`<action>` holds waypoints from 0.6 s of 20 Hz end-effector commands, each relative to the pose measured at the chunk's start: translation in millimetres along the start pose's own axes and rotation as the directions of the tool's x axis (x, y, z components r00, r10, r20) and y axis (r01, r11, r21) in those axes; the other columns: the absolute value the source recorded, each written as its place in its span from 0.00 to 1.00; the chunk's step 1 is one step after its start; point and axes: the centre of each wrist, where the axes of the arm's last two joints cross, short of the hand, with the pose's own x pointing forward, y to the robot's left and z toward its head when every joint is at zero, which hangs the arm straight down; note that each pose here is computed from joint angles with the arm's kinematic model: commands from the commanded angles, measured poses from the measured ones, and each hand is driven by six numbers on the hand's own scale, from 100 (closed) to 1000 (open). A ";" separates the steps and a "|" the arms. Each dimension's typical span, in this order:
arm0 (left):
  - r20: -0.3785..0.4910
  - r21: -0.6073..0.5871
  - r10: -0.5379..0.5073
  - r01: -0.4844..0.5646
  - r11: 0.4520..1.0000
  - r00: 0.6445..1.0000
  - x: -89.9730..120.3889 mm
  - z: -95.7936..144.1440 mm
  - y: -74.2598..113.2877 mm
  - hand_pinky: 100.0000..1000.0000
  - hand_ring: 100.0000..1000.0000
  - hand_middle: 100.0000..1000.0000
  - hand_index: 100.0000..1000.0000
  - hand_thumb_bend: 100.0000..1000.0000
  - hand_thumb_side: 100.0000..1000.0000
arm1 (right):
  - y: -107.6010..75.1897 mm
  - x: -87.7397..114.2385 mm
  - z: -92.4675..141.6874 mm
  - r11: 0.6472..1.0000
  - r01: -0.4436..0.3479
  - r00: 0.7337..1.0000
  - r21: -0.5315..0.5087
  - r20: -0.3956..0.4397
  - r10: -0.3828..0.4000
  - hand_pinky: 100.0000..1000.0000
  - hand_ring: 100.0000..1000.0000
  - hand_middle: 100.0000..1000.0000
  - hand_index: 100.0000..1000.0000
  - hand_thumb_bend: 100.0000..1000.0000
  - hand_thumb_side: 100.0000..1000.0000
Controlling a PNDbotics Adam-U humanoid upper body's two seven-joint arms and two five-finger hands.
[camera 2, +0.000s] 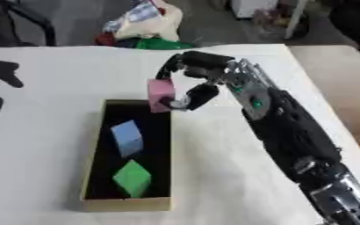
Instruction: Pick up objects on the table and place them in the box.
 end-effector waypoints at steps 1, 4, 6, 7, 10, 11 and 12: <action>-0.002 0.008 -0.041 0.041 0.999 0.999 2.8 3.7 14.2 0.84 0.67 0.61 0.92 0.00 0.65 | -10.3 3.6 3.9 0.999 -0.027 1.000 0.019 0.015 0.027 0.77 0.77 0.55 0.78 0.05 0.51; 0.001 0.007 -0.042 0.042 0.999 0.999 3.4 3.7 13.9 0.84 0.67 0.61 0.92 0.00 0.65 | -5.9 6.2 2.0 0.998 -0.040 0.999 0.044 0.018 0.039 0.78 0.79 0.67 0.90 0.09 0.54; 0.003 0.009 -0.042 0.042 0.999 0.999 3.9 3.4 14.3 0.84 0.67 0.61 0.92 0.00 0.65 | -3.9 7.7 0.4 0.998 -0.050 0.999 0.048 0.021 0.049 0.79 0.81 0.73 0.95 0.12 0.56; 0.004 0.009 -0.042 0.042 0.999 0.999 4.1 3.2 14.4 0.84 0.67 0.61 0.92 0.00 0.65 | -3.2 8.3 -0.2 0.997 -0.054 0.998 0.046 0.022 0.053 0.79 0.81 0.74 0.95 0.14 0.56; 0.005 0.008 -0.041 0.041 0.999 0.999 4.4 3.2 14.1 0.84 0.67 0.61 0.92 0.00 0.65 | -3.4 9.0 -1.1 0.997 -0.064 0.998 0.037 0.025 0.063 0.79 0.82 0.78 0.97 0.19 0.58; 0.004 0.007 -0.041 0.041 0.999 0.999 4.3 3.3 14.0 0.84 0.67 0.61 0.92 0.00 0.65 | -4.2 9.2 -1.2 0.997 -0.068 0.997 0.034 0.026 0.067 0.80 0.82 0.78 0.98 0.21 0.59; 0.004 0.007 -0.041 0.040 0.999 0.999 4.3 3.5 13.9 0.84 0.67 0.61 0.92 0.00 0.65 | -5.1 9.4 -1.2 0.997 -0.072 0.997 0.030 0.026 0.071 0.80 0.82 0.79 0.98 0.21 0.60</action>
